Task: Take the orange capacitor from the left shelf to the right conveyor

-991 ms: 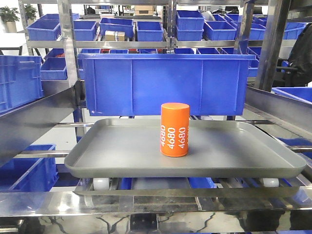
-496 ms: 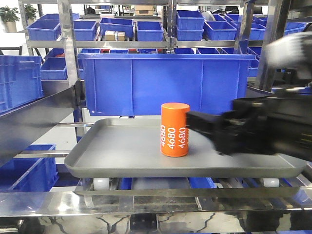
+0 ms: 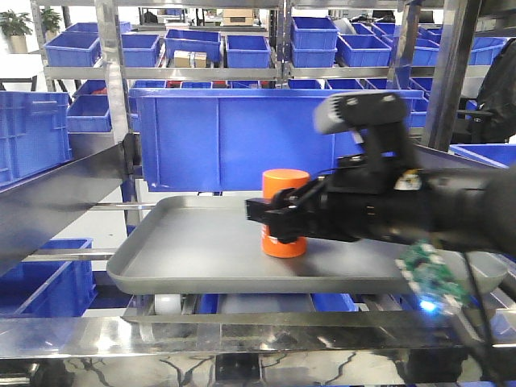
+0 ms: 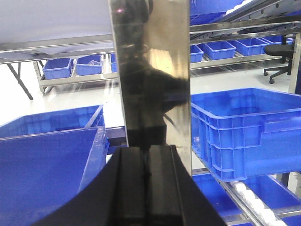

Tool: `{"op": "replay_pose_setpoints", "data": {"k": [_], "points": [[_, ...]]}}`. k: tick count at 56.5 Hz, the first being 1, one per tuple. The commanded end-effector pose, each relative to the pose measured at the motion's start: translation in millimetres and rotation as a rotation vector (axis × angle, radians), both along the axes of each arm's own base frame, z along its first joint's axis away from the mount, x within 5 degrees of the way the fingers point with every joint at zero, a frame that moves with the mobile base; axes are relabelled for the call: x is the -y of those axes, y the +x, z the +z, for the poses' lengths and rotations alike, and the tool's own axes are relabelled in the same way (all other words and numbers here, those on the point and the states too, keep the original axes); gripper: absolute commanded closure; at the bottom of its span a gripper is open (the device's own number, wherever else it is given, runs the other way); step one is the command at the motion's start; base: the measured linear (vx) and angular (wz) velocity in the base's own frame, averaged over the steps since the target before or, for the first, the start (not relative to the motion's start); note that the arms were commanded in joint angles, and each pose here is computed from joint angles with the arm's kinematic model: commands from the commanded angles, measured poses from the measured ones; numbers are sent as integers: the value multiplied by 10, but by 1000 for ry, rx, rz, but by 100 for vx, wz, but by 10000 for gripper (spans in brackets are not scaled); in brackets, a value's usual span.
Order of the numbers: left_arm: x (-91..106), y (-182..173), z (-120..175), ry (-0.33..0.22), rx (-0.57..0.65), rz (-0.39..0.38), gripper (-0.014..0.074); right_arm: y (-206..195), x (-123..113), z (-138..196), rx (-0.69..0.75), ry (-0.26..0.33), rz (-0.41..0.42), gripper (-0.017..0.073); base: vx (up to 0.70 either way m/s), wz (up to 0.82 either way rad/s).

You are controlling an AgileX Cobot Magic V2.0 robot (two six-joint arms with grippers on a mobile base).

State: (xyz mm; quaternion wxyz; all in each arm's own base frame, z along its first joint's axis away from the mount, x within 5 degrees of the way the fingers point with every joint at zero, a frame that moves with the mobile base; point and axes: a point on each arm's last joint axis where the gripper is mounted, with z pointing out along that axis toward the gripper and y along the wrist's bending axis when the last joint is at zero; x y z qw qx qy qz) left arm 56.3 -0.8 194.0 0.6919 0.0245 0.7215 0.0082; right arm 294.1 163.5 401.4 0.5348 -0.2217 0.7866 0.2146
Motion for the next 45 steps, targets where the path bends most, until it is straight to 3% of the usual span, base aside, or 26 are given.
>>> {"op": "replay_pose_setpoints", "data": {"k": [1, 12, 20, 31, 45], "points": [[11, 4, -10, -16, 60, -14, 599, -29, 27, 324, 131, 79, -23, 70, 0, 0], [11, 4, -10, -16, 60, -14, 599, -88, 54, 389, 178, 37, -6, 579, 0, 0], [11, 4, -10, -16, 60, -14, 599, -287, 140, 574, 218, 54, 6, 568, 0, 0], [11, 4, -10, -16, 60, -14, 599, -818, 435, 863, 245, -2, 12, 568, 0, 0], [11, 4, -10, -16, 60, -14, 599, -1507, 1002, 1018, 252, -73, -214, 568, 0, 0]]}}
